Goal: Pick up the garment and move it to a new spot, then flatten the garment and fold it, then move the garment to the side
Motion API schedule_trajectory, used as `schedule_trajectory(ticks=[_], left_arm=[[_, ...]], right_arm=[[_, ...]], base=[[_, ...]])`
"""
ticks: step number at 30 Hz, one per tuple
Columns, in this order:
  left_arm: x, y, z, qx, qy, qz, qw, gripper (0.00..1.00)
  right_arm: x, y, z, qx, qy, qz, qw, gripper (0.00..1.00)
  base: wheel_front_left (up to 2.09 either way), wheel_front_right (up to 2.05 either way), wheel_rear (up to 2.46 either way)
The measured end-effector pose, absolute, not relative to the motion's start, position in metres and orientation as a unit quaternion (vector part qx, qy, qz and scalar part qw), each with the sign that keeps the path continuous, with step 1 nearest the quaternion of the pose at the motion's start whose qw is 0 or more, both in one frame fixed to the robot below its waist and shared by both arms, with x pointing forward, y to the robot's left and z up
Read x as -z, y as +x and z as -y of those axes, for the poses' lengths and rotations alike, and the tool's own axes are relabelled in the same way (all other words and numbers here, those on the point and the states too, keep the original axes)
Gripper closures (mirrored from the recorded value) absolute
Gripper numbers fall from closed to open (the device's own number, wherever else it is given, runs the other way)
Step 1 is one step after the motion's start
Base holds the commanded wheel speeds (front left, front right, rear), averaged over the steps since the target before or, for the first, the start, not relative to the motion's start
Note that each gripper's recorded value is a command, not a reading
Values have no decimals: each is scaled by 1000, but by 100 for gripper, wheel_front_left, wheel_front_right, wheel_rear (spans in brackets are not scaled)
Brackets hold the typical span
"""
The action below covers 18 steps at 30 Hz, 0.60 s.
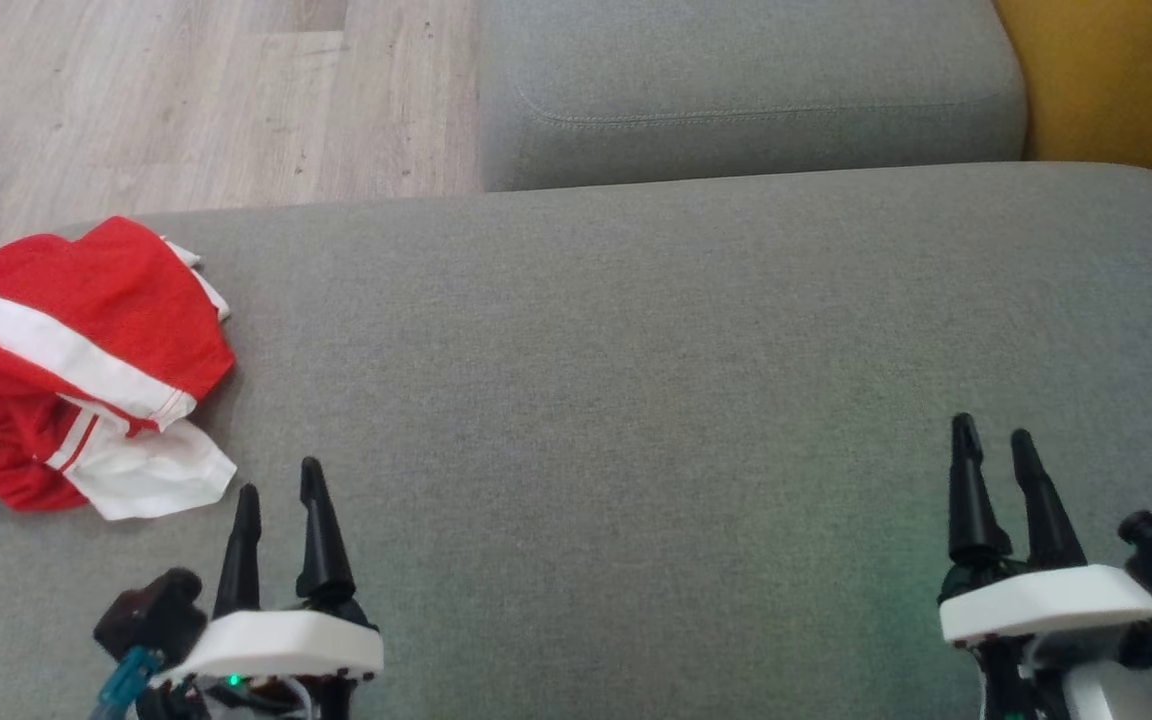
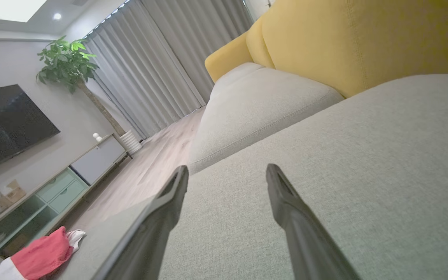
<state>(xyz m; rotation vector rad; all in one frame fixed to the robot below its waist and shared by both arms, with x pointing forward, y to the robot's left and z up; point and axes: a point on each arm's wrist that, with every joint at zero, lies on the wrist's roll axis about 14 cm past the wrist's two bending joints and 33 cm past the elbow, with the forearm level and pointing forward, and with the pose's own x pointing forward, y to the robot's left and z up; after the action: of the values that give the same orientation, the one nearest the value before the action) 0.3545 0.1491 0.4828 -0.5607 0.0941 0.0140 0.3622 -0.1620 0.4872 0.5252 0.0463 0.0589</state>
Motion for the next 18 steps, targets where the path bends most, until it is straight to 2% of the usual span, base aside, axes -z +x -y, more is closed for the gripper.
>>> schedule_trajectory(ticks=[18], left_arm=[[-501, 356, -142, 7, -154, -2, 988, 0]], right_arm=[[-499, 365, 143, -71, 141, 3, 988, 0]], base=[[0, 0, 0]])
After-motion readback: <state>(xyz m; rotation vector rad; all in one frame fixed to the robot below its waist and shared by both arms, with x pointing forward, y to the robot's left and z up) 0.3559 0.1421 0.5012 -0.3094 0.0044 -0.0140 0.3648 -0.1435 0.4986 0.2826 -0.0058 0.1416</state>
